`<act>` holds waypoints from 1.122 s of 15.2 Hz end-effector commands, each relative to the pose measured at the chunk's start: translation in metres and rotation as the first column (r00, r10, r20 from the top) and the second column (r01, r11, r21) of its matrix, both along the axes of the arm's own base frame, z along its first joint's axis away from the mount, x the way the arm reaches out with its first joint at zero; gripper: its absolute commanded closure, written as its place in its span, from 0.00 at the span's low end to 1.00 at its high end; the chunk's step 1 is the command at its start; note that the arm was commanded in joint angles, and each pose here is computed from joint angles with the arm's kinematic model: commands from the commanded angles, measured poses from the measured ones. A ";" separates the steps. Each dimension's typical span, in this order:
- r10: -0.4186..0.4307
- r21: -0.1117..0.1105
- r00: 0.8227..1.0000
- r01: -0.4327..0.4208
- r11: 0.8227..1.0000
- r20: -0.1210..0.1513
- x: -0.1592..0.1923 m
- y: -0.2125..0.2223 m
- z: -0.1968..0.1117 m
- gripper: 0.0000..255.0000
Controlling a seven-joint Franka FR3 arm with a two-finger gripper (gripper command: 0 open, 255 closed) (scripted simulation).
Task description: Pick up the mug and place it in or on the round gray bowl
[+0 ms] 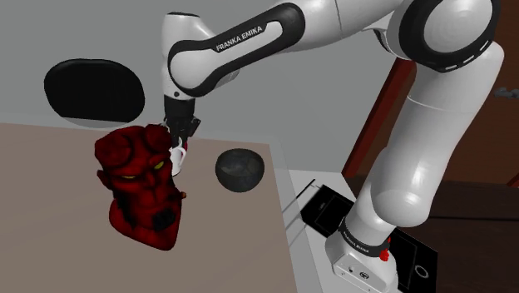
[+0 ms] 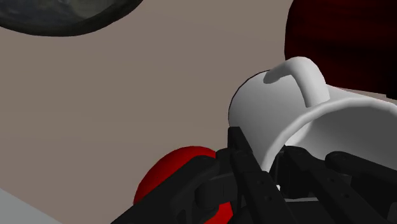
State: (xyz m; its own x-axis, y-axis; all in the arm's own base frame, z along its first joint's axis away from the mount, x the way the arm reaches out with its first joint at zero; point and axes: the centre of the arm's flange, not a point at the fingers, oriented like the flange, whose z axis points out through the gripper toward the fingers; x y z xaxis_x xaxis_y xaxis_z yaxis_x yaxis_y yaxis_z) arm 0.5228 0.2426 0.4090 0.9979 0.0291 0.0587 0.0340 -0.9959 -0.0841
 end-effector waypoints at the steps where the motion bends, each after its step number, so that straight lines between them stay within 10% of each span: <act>1: 0.000 0.000 1.000 0.000 1.000 0.000 0.001 0.000 0.012 1.00; 17: 0.000 0.000 1.000 0.000 1.000 0.000 0.001 0.000 0.097 1.00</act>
State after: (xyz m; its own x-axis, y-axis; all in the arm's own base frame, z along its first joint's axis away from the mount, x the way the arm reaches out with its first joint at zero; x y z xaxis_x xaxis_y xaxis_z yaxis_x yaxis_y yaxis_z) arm 0.5234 0.2426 0.5003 0.9979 0.0286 0.0583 0.0334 -0.9959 -0.0835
